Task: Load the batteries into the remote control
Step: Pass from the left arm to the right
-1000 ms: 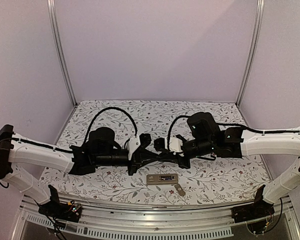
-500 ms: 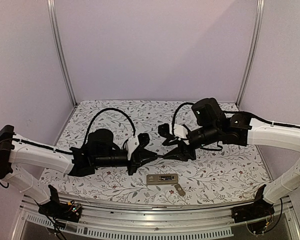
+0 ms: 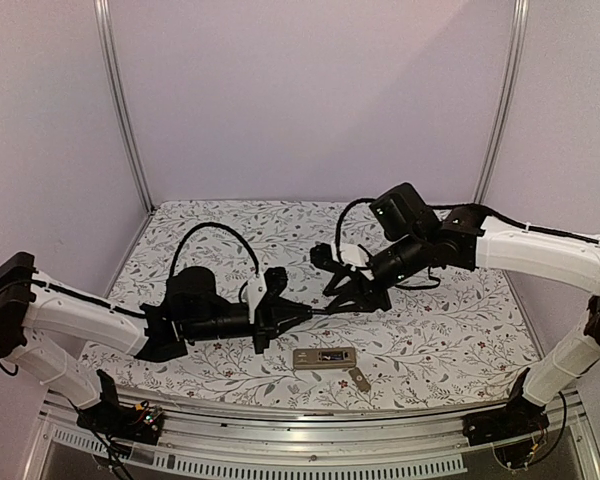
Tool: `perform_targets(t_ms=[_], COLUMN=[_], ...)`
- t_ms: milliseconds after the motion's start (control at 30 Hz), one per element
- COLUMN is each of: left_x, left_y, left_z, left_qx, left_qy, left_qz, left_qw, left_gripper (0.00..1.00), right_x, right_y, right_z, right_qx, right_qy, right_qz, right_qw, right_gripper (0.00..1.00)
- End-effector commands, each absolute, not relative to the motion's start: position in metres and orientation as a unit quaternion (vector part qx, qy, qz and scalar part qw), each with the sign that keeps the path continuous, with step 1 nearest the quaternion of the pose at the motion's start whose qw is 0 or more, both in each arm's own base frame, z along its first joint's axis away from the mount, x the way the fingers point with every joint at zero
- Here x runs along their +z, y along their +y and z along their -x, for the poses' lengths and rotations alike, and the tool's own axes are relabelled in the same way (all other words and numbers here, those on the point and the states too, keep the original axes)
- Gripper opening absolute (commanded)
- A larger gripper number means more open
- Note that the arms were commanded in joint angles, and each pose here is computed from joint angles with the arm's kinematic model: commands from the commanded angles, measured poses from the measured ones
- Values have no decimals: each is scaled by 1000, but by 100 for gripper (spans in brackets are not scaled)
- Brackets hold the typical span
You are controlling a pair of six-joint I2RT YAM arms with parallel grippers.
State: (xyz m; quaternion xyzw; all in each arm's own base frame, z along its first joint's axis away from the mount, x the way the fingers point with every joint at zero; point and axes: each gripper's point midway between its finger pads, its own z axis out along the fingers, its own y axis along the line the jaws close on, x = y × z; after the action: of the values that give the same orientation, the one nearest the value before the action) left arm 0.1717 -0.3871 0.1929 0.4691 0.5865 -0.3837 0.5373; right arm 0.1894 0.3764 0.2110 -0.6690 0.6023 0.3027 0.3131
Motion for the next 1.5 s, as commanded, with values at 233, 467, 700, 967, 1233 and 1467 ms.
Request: perform_targets(t_ms=[233,467,700,967,1233,1467], left_x=[187,182,186,187,189,189], left_y=[-389,-392,-392,-391,-390,-389], left_z=[-171,-171,-171,-172,-173,-172], left_qx=[-383,-380,-381,-378,-377,-377], left_qy=[587,589,584,584,582,582], left_qz=[-470,-476,-476,-477,-475,-475], left_qw=[537,531,536,538,542,541], left_gripper=[0,0,0,0,0,0], right_x=[197,198,195,188,184,190], right_y=[391,395,394,392,392,392], right_z=[-178,-179,-178,-178,-179,-181], right_qx=[316,317,318,310,304,302], right_qy=[587,589,590,597,599,596], right_qz=[689,686,685,687,687,685], right_qw=[286,287,284,276,275,289], right_gripper=[22,23,17,17,18,2])
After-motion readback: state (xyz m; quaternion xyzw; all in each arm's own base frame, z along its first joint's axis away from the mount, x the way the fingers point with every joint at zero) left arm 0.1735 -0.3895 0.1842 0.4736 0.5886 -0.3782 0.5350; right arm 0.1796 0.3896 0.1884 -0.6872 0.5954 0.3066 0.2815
